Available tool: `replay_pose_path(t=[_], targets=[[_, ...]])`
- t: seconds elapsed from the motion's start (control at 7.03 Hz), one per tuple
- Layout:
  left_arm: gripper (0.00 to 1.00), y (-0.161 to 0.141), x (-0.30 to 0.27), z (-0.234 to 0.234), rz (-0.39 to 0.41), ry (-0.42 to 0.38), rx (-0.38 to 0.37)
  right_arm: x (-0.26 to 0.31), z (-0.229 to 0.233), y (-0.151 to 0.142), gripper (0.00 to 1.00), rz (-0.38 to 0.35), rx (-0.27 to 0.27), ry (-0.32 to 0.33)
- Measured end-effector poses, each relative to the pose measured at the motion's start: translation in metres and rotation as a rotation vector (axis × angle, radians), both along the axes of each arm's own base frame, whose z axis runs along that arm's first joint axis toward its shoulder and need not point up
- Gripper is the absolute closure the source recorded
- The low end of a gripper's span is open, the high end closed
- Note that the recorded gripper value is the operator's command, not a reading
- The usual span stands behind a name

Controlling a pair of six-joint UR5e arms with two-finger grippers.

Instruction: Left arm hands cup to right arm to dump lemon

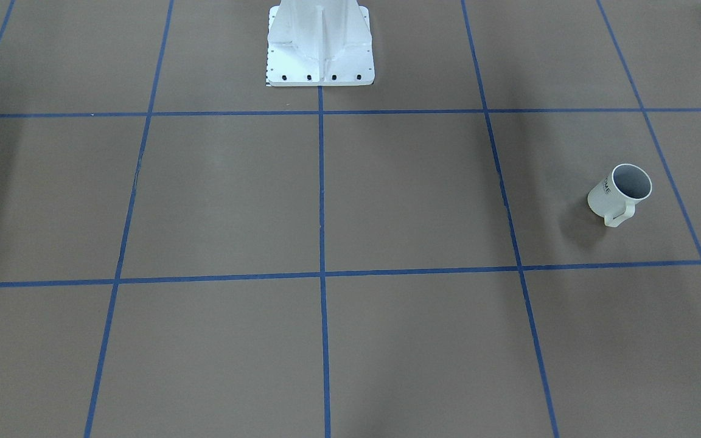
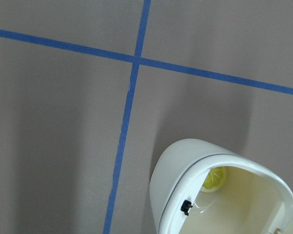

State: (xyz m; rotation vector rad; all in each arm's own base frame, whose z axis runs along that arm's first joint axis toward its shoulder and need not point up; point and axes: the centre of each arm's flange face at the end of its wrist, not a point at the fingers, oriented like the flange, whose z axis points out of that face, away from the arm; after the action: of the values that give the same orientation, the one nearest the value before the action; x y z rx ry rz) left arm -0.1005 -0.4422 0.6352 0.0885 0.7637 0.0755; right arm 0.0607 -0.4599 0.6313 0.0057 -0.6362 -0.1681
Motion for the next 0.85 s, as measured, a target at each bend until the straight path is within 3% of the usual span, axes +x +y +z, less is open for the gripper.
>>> replay_pose_path(t=[0.85], targets=[[0.0, 0.0075, 0.0001, 0.0, 0.001, -0.008, 0.0, -0.0009, -0.0048, -0.0019, 0.0, -0.006, 0.015, -0.002]])
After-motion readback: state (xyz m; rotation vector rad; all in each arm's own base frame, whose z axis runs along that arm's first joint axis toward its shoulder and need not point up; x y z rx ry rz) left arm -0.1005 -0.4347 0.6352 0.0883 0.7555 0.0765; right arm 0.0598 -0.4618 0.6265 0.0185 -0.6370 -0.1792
